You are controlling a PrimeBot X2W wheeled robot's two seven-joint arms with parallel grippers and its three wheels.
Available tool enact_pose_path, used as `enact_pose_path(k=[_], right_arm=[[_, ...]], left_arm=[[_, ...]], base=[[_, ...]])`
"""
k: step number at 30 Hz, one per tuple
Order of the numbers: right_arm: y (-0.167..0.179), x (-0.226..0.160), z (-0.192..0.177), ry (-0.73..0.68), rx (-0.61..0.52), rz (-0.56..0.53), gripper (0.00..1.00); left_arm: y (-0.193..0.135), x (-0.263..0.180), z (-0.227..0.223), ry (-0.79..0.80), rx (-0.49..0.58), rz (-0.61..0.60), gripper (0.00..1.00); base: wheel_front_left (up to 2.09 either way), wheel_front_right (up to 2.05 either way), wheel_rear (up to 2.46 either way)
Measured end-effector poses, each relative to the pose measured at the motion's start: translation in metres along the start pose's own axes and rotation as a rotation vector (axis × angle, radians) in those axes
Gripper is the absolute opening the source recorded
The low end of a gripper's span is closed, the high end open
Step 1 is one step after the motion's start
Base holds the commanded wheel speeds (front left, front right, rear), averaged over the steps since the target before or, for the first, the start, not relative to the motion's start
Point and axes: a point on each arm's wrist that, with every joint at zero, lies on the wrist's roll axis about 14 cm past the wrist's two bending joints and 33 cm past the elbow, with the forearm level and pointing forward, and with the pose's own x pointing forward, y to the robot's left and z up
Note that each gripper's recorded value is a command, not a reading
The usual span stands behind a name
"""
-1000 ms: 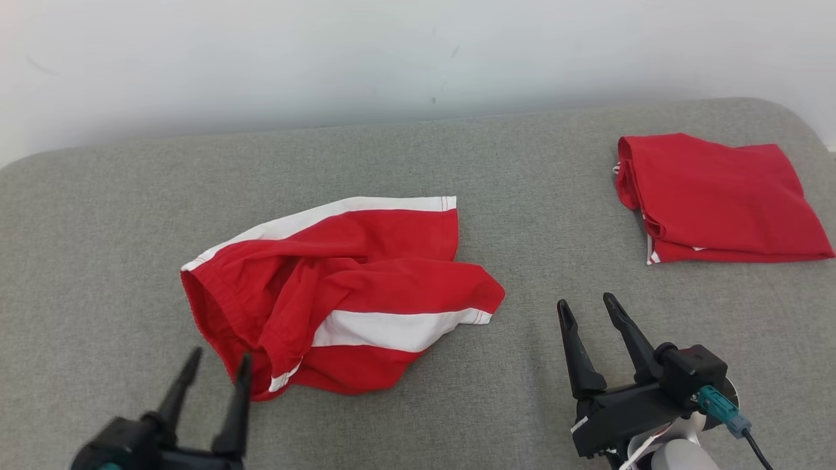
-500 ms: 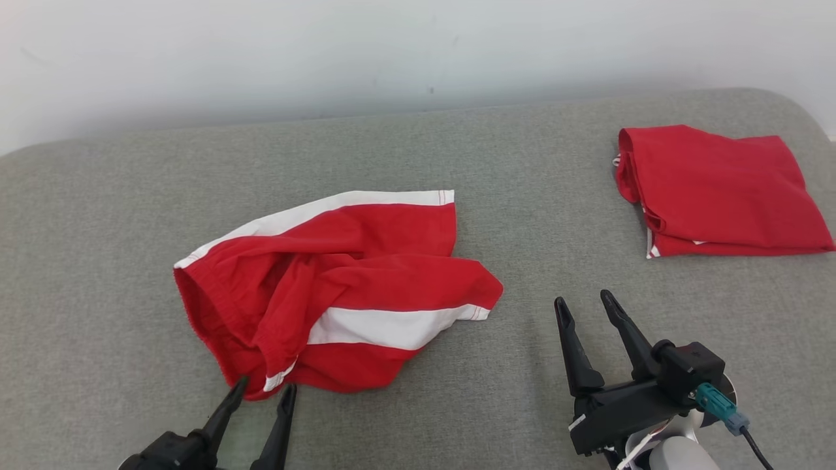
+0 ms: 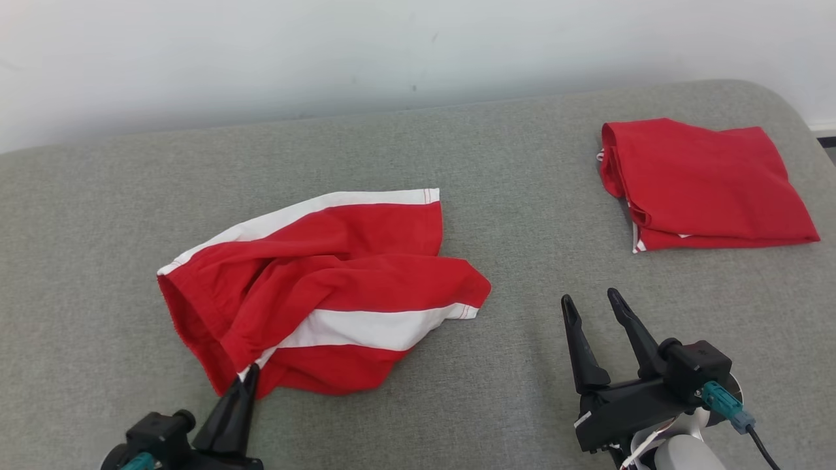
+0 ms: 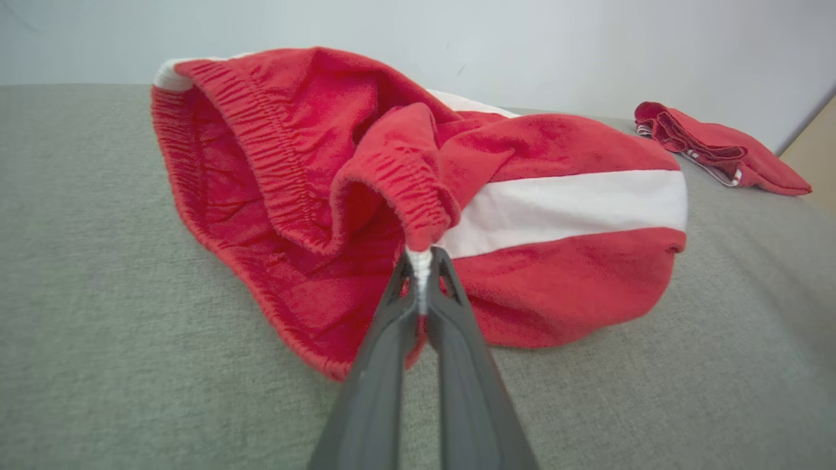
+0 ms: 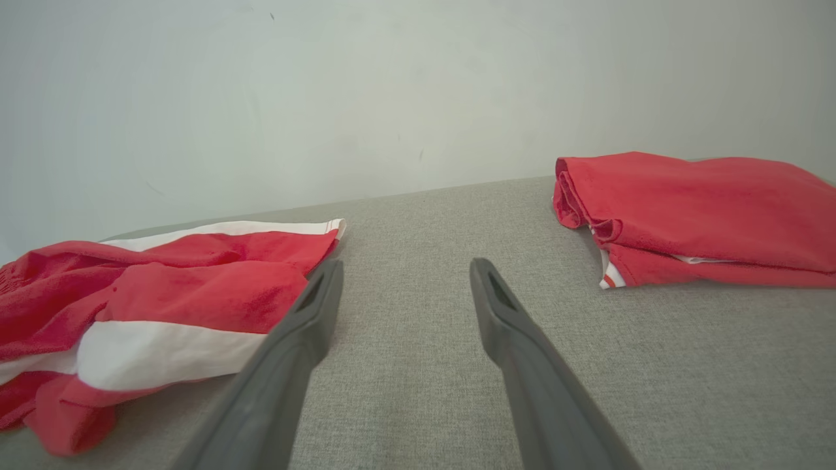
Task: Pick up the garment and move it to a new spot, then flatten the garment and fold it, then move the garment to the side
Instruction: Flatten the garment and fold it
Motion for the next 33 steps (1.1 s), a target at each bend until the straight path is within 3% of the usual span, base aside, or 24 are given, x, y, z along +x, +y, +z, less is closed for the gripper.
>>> enact_pose_path(k=[11,21,23,24,25,26,33], right_arm=[[0.016,0.005,0.000,0.001,0.003,0.048,1.00],[0.024,-0.002,-0.016,0.058,0.019,0.072,1.00],[0.026,-0.003,-0.016,0.061,0.021,0.077,1.00],[0.027,-0.003,-0.016,0.061,0.020,0.079,1.00],[0.027,-0.002,-0.016,0.060,0.019,0.082,1.00],[0.027,-0.002,-0.016,0.060,0.018,0.083,1.00],[0.028,0.001,-0.012,0.050,0.014,0.091,1.00]], left_arm=[[0.041,-0.022,0.020,-0.053,0.021,0.134,0.00],[0.056,-0.043,0.013,-0.033,-0.002,0.205,0.00],[0.057,-0.047,0.010,-0.026,-0.006,0.214,0.13],[0.057,-0.048,0.010,-0.025,-0.007,0.218,0.37],[0.058,-0.049,0.010,-0.025,-0.007,0.222,0.49],[0.059,-0.050,0.010,-0.026,-0.007,0.227,1.00],[0.069,-0.058,0.018,-0.055,-0.001,0.278,1.00]], base=[[0.00,0.00,0.00],[0.00,0.00,0.00],[0.00,0.00,0.00],[0.00,0.00,0.00],[0.00,0.00,0.00],[0.00,0.00,0.00],[0.00,0.00,0.00]])
